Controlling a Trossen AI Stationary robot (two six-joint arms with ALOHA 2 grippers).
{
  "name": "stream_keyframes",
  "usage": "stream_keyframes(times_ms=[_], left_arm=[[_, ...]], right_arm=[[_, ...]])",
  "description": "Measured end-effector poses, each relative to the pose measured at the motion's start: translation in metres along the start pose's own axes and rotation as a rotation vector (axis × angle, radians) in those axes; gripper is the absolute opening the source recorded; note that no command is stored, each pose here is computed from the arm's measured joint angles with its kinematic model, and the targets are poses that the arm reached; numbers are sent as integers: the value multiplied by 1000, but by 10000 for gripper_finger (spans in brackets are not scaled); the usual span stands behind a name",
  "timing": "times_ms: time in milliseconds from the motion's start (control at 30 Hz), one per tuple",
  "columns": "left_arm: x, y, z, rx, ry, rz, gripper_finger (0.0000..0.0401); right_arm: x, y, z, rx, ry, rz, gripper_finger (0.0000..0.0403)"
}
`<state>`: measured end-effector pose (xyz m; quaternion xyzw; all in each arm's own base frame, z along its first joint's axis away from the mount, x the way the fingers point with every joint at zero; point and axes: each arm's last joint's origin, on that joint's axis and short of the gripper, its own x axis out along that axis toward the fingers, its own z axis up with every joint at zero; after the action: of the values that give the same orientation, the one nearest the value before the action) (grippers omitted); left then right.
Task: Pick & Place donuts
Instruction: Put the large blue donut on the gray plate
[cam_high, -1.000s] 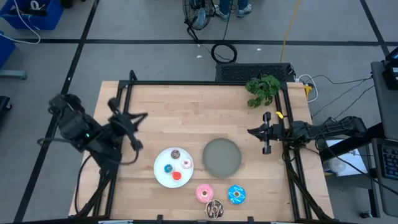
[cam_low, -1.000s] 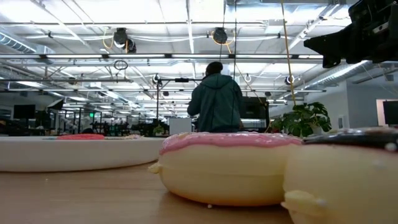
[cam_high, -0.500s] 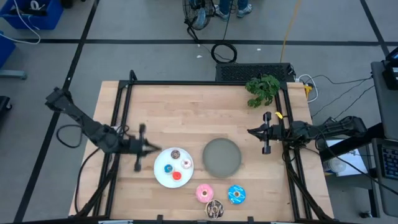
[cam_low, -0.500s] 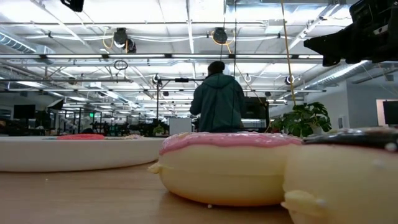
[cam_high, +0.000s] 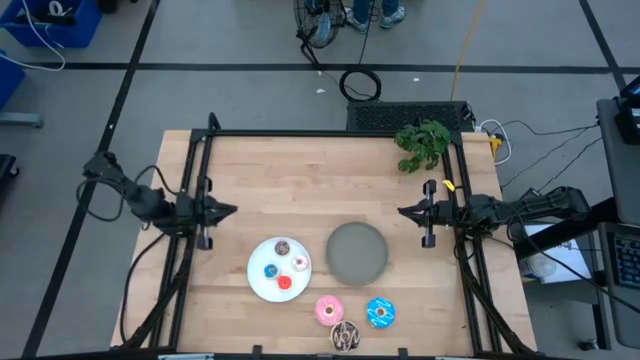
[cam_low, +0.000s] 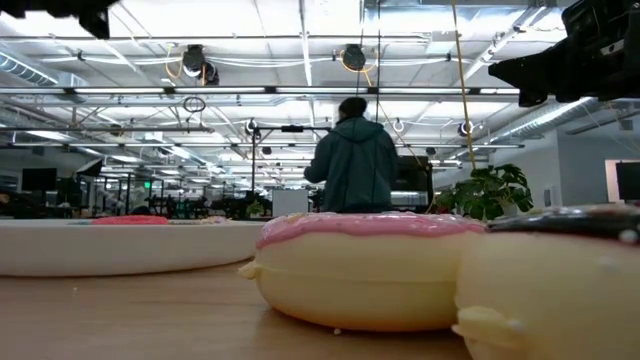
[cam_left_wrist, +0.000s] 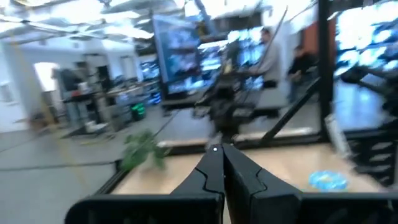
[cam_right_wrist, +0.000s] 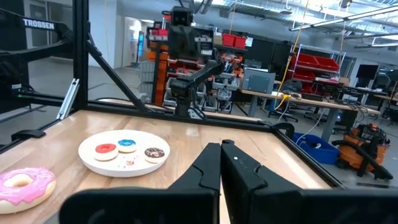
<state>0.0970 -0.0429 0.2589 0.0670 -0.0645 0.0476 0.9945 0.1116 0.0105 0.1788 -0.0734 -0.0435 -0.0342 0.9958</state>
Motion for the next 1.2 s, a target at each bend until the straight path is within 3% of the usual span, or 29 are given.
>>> stream_keyframes(times_ms=[200, 400, 567, 900, 1033, 1200], left_arm=[[-4, -1, -21, 68, 106, 44, 2], [-3, -4, -38, 30, -37, 17, 1], [-4, -4, -66, 39, 10, 57, 1], [-4, -5, -73, 99, 47, 31, 1], [-5, -3, -76, 182, 90, 123, 6], [-5, -1, -76, 192, 109, 192, 24]], right_arm=[[0, 0, 0, -5, -2, 0, 0], [0, 0, 0, 17, -1, 0, 0], [0, 0, 1, 18, -9, -1, 0], [0, 2, 1, -31, -16, 64, 0], [0, 3, 1, -31, -16, 86, 0], [1, 4, -4, -35, 25, 117, 0]])
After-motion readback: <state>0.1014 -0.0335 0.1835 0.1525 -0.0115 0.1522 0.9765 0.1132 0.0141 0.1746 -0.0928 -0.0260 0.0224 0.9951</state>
